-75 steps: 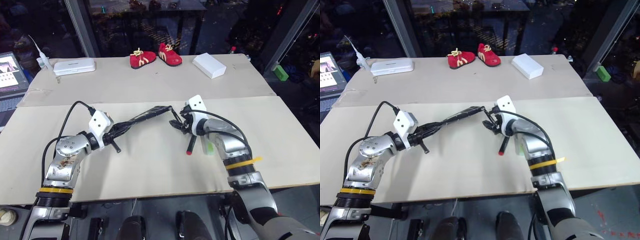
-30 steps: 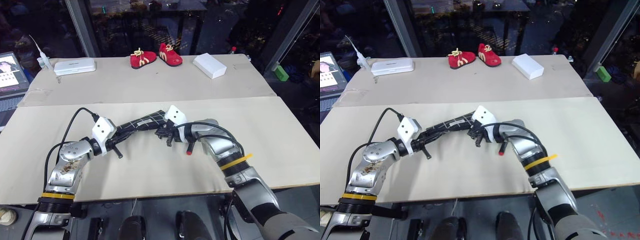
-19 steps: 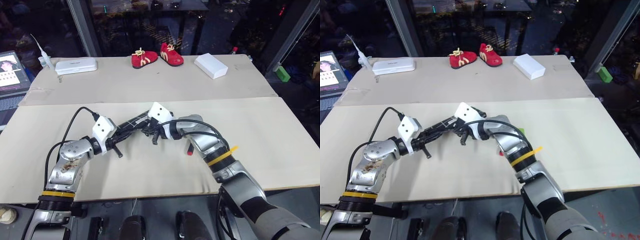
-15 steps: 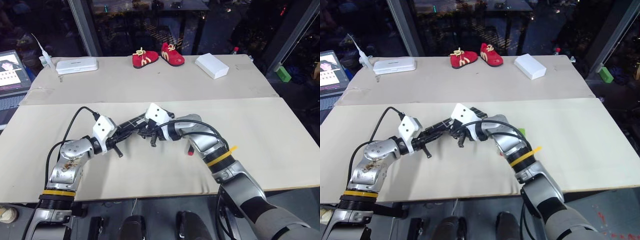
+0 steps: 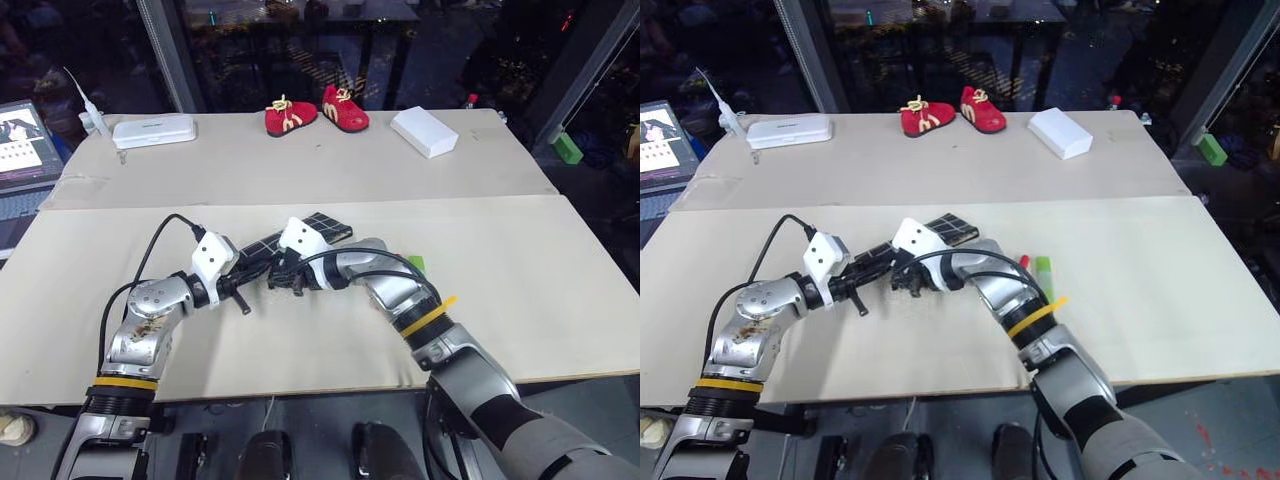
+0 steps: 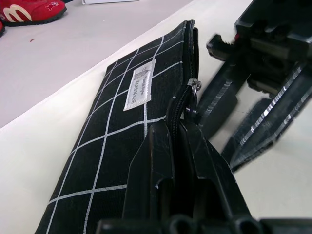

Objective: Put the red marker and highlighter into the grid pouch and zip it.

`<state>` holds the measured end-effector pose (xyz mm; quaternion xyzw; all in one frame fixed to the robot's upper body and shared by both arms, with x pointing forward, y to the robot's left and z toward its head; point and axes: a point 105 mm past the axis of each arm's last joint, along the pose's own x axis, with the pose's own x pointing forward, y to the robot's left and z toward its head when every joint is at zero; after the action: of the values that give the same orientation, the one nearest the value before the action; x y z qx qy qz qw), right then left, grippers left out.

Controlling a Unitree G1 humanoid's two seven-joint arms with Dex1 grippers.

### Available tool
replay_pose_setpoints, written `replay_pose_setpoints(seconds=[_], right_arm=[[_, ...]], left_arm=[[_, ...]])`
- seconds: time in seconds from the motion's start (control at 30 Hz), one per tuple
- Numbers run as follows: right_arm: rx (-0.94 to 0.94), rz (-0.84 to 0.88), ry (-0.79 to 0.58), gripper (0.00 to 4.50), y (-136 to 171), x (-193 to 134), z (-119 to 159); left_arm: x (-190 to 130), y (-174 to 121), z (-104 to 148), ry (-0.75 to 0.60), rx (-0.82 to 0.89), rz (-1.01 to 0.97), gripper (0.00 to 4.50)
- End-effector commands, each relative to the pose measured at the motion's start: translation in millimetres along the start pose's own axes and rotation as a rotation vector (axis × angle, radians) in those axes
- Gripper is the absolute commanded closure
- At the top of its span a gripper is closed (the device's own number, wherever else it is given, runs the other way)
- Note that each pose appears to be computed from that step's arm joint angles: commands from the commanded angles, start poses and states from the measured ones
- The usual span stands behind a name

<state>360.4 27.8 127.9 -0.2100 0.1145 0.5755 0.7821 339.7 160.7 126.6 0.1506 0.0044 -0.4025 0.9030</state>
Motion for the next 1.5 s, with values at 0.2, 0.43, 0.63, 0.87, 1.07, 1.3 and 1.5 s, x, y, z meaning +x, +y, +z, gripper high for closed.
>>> replay_pose_setpoints(seconds=[0.2, 0.43, 0.63, 0.87, 1.07, 1.3, 1.5], right_arm=[[0.017, 0.124, -0.119, 1.32, 35, -101, 4], [0.144, -0.526, 0.004, 1.32, -22, -188, -40], [0.283, -0.843, 0.168, 1.32, -30, -224, -87], [0.407, -0.882, 0.206, 1.32, -15, -203, -106], [0.416, -0.896, 0.217, 1.32, -18, -200, -106], [0.454, -0.854, 0.26, 1.32, -11, -189, -122], [0.485, -0.851, 0.301, 1.32, -8, -182, -141]], left_arm=[[-2, -6, 13, -0.061, 0.027, -0.01, 4.5], [-2, -16, 13, -0.085, 0.006, -0.041, 4.5], [2, -22, 12, -0.096, -0.012, -0.064, 4.5], [10, -21, 24, -0.135, -0.078, -0.084, 4.5], [8, -11, 37, -0.156, -0.124, -0.071, 4.5], [1, -14, 29, -0.121, -0.11, -0.069, 4.5], [-1, -15, 28, -0.115, -0.108, -0.06, 4.5]])
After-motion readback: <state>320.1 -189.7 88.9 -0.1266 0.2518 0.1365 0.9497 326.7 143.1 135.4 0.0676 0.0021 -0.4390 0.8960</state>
